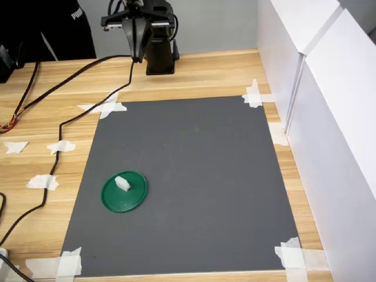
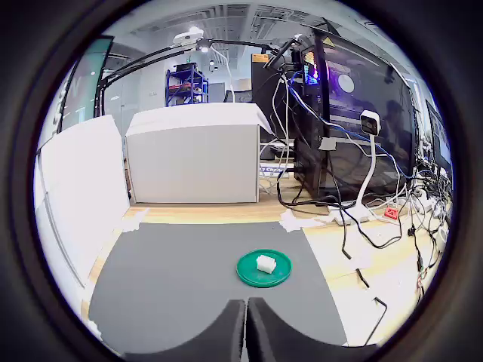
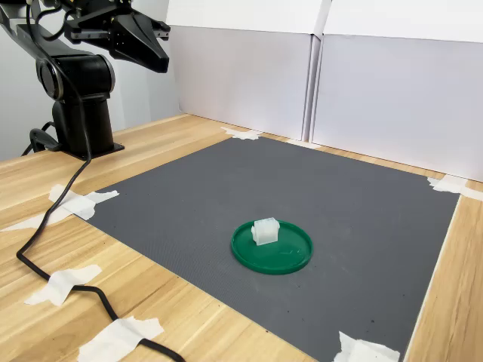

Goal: Grasp a white terminal and put it on the green lid.

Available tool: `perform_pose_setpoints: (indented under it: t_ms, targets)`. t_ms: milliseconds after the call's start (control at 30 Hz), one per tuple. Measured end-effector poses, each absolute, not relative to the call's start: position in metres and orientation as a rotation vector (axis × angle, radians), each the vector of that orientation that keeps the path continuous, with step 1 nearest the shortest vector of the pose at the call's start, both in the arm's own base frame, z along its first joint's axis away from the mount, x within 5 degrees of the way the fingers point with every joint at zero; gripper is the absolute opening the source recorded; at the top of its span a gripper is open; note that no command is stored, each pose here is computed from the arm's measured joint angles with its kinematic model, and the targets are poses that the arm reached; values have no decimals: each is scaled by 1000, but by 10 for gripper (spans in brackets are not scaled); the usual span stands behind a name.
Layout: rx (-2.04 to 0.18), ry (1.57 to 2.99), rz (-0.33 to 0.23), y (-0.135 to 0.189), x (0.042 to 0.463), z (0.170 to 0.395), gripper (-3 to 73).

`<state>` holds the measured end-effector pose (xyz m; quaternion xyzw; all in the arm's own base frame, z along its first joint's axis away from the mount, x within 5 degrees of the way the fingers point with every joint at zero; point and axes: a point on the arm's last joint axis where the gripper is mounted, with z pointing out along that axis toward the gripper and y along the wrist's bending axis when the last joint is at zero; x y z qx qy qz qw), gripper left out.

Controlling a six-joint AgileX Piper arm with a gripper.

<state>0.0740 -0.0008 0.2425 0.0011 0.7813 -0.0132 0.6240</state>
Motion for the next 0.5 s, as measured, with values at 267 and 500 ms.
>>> perform_pose_setpoints:
  t_ms: [267, 500]
  targets:
    - [-10, 1794, -39, 0, 66, 222, -16]
    - [-15, 1789, -38, 1, 63, 219, -16]
